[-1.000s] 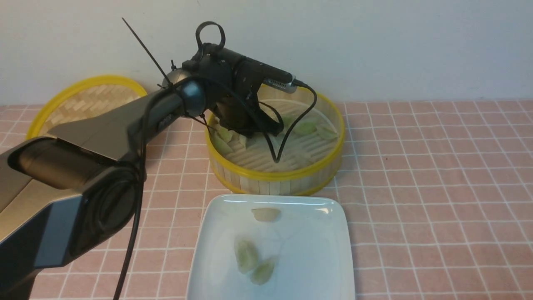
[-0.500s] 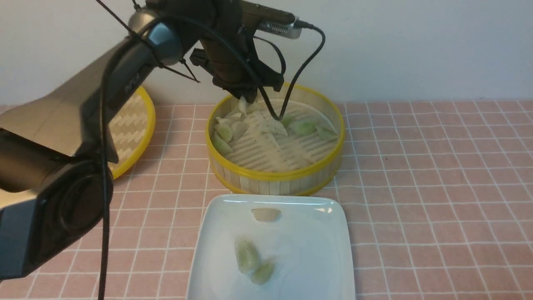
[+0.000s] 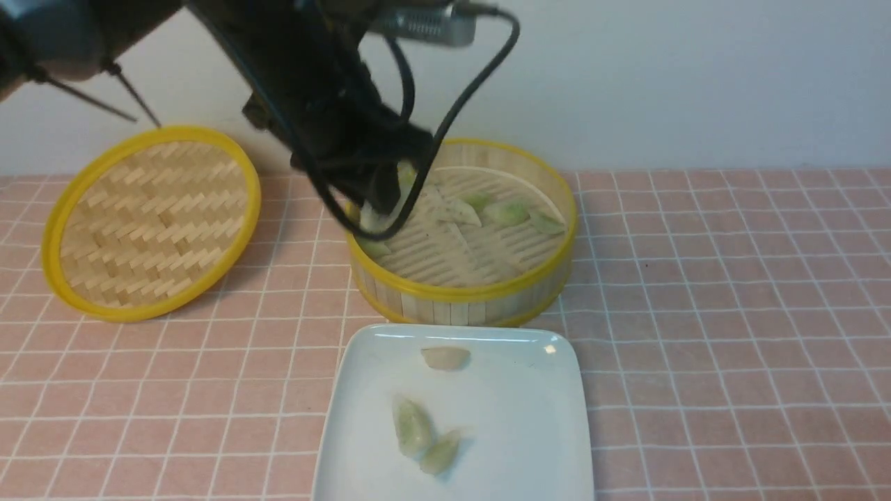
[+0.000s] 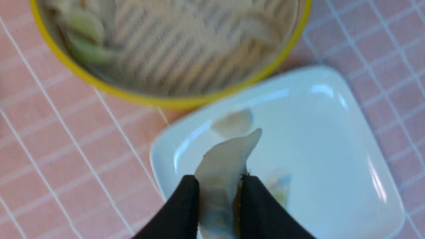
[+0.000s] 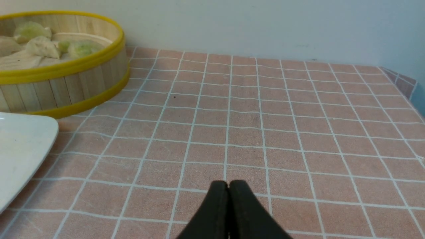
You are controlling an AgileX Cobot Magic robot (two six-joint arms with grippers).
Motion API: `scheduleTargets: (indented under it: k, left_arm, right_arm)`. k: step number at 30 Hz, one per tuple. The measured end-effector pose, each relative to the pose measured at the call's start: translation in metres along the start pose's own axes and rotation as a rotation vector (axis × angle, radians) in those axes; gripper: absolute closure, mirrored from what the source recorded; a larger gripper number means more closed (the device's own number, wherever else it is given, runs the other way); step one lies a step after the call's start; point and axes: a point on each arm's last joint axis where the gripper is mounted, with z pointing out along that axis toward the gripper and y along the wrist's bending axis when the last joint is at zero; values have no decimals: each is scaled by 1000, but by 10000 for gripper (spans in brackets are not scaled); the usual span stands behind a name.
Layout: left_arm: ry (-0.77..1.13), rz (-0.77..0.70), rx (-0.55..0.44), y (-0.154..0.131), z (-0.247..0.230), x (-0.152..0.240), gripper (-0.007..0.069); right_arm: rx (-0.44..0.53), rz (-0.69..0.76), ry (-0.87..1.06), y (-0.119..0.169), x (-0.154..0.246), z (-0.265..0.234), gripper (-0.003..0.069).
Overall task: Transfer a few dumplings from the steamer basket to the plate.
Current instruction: Use the left arm to put the dumpling into the plate
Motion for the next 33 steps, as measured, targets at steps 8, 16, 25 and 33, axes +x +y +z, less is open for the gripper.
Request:
scheduleTargets:
  k: [8, 16, 25, 33]
  left_arm:
    - [120, 57, 36, -18, 95, 47, 484]
    - [84, 136, 35, -32, 140, 41, 457]
    - [63, 143, 48, -38, 122, 28, 265]
    - [-238, 189, 42, -52, -13, 38, 611]
  right_arm:
    - [0, 0, 0, 0, 0, 0, 673]
    - [0, 0, 0, 0, 0, 0, 673]
    - [0, 0, 0, 0, 0, 0, 673]
    - [0, 0, 0, 0, 0, 0, 673]
